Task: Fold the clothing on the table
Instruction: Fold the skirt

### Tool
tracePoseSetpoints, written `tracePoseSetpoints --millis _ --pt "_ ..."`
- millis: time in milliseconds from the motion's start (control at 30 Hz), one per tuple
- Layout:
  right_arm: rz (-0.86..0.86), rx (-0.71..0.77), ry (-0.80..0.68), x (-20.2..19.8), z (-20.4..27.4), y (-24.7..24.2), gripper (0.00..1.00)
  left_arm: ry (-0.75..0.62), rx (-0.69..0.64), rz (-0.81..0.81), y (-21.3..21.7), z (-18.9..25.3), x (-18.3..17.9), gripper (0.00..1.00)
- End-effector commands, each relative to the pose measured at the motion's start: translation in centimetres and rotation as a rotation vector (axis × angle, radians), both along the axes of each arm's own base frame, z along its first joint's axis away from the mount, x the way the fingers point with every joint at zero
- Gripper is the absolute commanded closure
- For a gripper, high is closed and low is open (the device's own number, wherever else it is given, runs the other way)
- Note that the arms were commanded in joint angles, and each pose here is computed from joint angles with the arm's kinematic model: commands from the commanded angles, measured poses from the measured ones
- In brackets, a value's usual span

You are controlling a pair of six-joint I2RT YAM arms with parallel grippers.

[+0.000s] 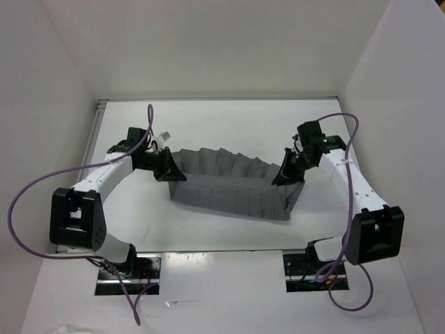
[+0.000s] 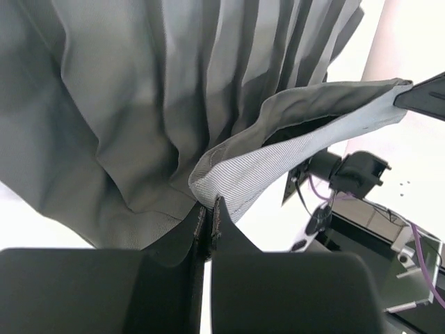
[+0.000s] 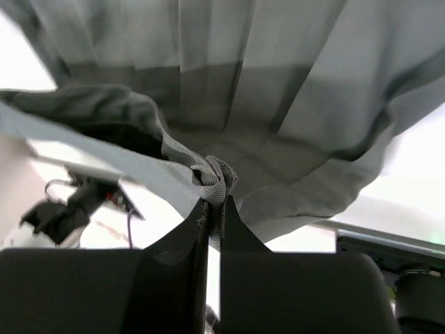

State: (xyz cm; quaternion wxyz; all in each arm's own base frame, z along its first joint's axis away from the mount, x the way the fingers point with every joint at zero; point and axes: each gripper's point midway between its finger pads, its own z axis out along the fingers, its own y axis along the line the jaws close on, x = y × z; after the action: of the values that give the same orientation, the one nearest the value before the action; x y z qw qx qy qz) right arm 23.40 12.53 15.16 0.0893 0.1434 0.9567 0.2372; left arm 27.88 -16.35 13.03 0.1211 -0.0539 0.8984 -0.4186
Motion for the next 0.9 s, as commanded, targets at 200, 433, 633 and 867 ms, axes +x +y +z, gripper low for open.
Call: tracePoseSetpoints --millis 200,433,633,867 --pt "-0.172 -0.266 -0.111 7.1 0.8 -4.8 1.0 -0.248 0.045 0.044 0.1 3.3 10.7 1.0" --pt "-0.197 -0.261 -0.082 8.7 -1.6 -4.5 1.0 -0.288 0.042 0.03 -1.9 2.6 15.2 1.0" --pt "-0.226 -0.264 -0.096 9.9 -2.0 -4.5 1.0 -0.3 0.047 0.047 -2.0 2.0 17.1 1.0" --pt "-0.26 -0.349 -0.07 10.2 -2.9 -5.9 1.0 -0.35 0.016 0.035 -3.5 3.0 19.7 1.0"
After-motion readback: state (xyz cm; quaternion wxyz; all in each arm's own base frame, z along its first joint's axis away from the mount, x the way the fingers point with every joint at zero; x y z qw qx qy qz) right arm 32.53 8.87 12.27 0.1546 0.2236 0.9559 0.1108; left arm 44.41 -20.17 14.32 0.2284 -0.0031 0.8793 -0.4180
